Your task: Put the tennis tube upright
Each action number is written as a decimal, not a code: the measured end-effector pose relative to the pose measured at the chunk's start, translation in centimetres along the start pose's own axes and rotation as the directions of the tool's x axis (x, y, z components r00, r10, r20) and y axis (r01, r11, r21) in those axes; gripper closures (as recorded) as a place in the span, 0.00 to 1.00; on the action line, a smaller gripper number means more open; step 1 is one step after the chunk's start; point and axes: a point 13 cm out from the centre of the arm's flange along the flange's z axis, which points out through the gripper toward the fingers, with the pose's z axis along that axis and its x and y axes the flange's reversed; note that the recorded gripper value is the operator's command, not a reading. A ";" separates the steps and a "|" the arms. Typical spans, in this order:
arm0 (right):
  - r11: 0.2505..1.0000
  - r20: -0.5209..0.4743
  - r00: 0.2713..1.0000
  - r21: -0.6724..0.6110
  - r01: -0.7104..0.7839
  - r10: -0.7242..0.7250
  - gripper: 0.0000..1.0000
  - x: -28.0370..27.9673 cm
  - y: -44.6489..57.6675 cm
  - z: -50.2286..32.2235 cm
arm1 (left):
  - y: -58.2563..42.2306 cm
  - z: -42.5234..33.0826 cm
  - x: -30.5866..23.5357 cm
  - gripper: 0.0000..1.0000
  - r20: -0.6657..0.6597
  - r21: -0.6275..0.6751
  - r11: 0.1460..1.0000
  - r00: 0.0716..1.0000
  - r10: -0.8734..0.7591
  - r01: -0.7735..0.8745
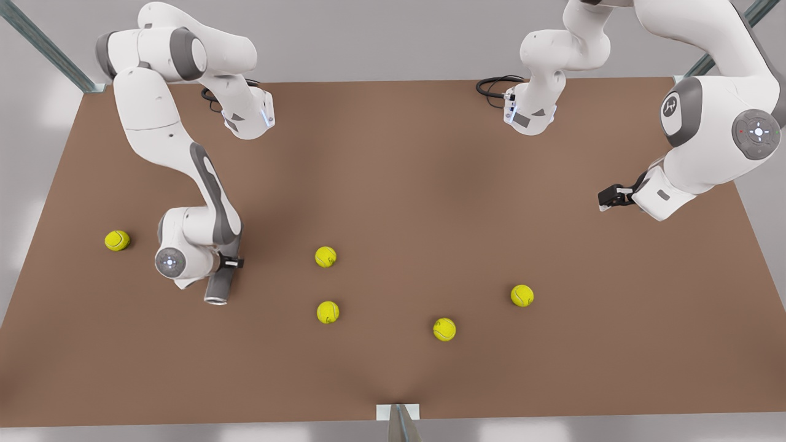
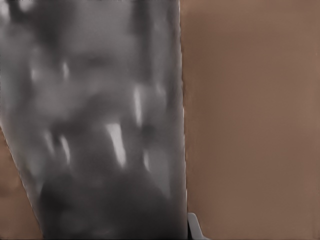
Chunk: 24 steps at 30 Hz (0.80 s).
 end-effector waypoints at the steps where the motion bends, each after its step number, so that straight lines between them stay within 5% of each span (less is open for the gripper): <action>1: 1.000 0.026 0.999 0.000 0.019 -0.019 0.38 -1.2 1.2 -2.3 | 0.0 0.0 0.0 0.00 0.000 0.000 1.000 1.000 0.000 0.000; 4: 0.987 0.108 0.981 -0.003 0.163 -0.162 0.36 -4.1 10.7 -10.1 | 0.1 0.1 0.0 0.00 -0.002 0.000 1.000 1.000 -0.002 0.002; 7: 0.905 0.111 0.898 0.038 0.424 -0.425 0.35 1.5 26.4 -12.7 | 0.2 0.3 -0.1 0.00 -0.006 0.000 1.000 1.000 -0.004 0.004; 13: 0.553 0.127 0.538 0.183 0.813 -0.833 0.34 17.6 52.4 -8.6 | 0.2 0.8 -0.3 0.00 -0.014 0.000 1.000 1.000 -0.005 0.005; 18: 0.346 0.110 0.328 0.261 0.901 -0.938 0.30 22.6 58.2 -4.7 | 0.2 1.0 -0.4 0.00 -0.016 0.000 1.000 1.000 -0.006 0.006; 22: 0.294 0.071 0.286 0.216 0.931 -0.956 0.30 23.6 58.4 0.0 | 0.6 1.1 -0.5 0.00 -0.018 0.001 1.000 1.000 -0.013 0.013; 24: 0.269 0.068 0.261 0.204 0.941 -0.963 0.20 24.3 59.0 1.5 | 0.8 1.3 -0.5 0.00 -0.019 0.001 1.000 1.000 -0.017 0.017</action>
